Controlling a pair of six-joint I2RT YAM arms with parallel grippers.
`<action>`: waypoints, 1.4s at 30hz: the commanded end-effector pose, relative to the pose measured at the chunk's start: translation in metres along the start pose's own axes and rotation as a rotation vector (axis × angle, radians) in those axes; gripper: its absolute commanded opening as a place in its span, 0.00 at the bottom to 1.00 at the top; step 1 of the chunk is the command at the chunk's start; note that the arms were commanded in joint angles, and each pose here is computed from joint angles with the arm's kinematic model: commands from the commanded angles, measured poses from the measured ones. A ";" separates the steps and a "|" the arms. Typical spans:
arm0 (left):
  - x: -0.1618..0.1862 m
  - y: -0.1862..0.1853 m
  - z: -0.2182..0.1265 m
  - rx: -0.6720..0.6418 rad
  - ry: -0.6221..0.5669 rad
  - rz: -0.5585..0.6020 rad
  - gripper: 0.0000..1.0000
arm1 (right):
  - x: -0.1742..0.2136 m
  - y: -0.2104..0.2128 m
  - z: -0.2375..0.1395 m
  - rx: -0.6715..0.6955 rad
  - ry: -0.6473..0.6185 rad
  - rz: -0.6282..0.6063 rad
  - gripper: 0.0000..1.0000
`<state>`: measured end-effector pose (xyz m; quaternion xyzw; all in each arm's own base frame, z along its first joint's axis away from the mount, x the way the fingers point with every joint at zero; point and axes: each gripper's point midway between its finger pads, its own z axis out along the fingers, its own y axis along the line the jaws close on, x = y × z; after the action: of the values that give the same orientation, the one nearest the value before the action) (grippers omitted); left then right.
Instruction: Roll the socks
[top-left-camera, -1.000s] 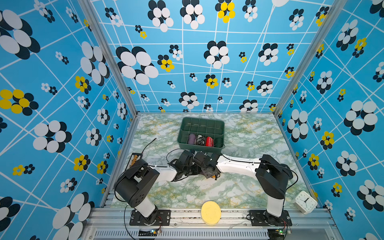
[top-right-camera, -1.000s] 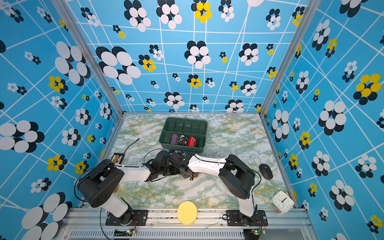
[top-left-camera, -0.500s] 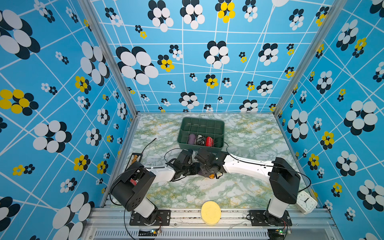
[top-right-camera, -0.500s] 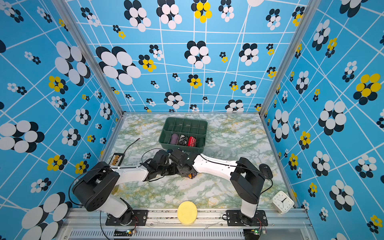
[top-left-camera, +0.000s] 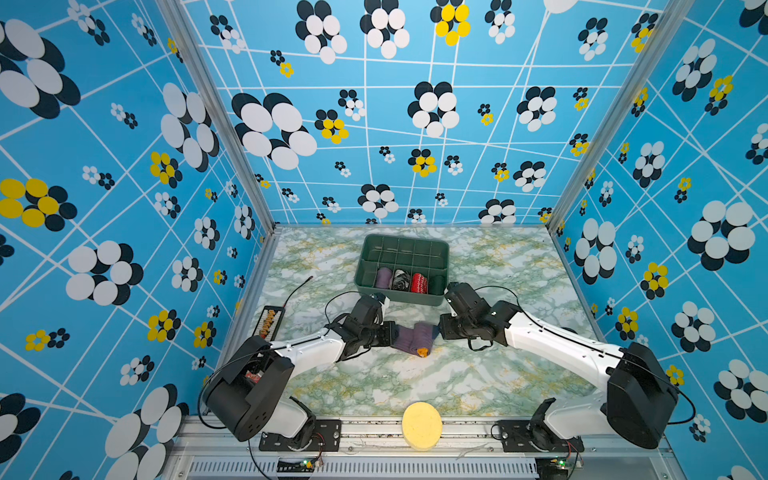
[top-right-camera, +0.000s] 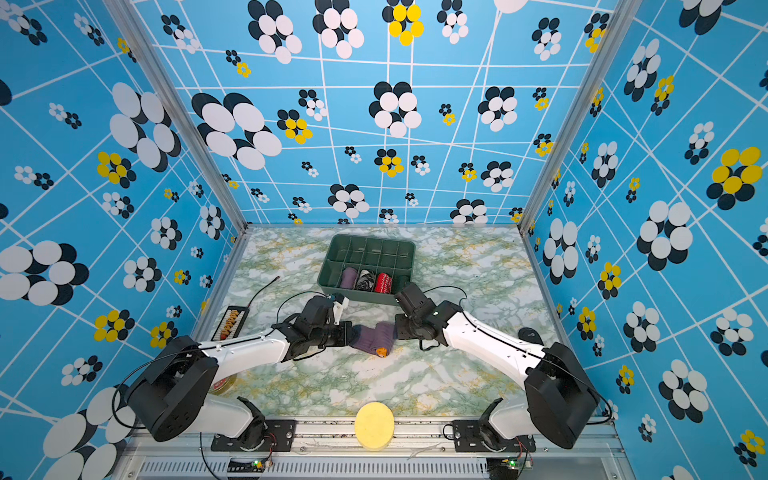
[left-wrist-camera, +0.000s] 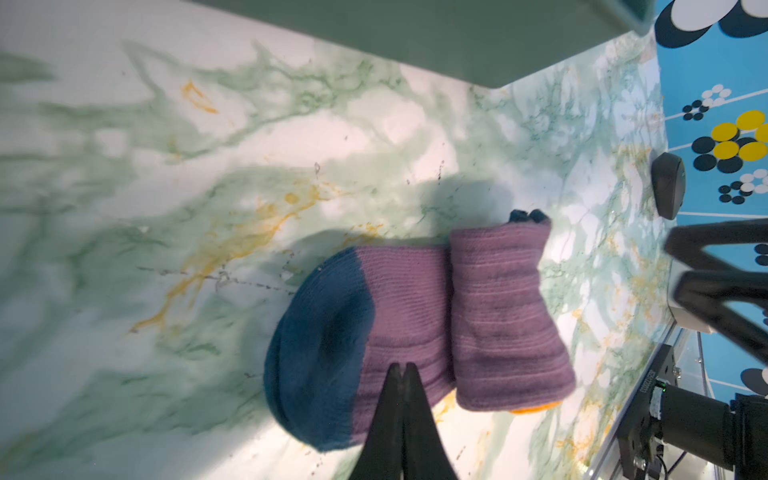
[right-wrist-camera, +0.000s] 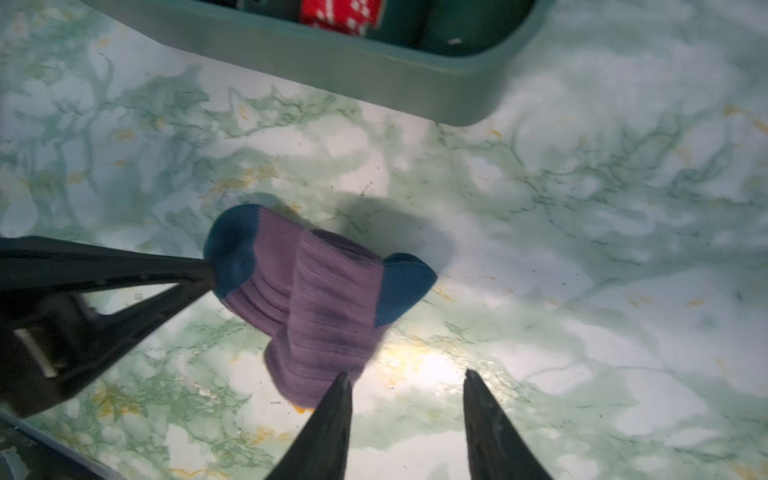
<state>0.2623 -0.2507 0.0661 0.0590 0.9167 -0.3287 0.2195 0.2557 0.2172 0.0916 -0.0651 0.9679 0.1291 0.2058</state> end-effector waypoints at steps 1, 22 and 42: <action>-0.013 -0.023 -0.011 0.010 -0.019 0.078 0.05 | 0.025 -0.008 0.014 -0.016 0.094 0.064 0.41; 0.019 -0.098 0.025 0.098 0.188 0.287 0.00 | 0.049 -0.003 0.052 -0.138 0.146 0.189 0.37; 0.037 -0.067 0.052 -0.041 0.314 0.318 0.00 | 0.051 0.000 0.058 -0.161 0.154 0.202 0.37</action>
<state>0.2325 -0.3437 0.0607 0.2384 0.9174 -0.2887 0.1346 0.2358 0.2340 0.0266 -0.0037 0.9673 0.2229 0.1206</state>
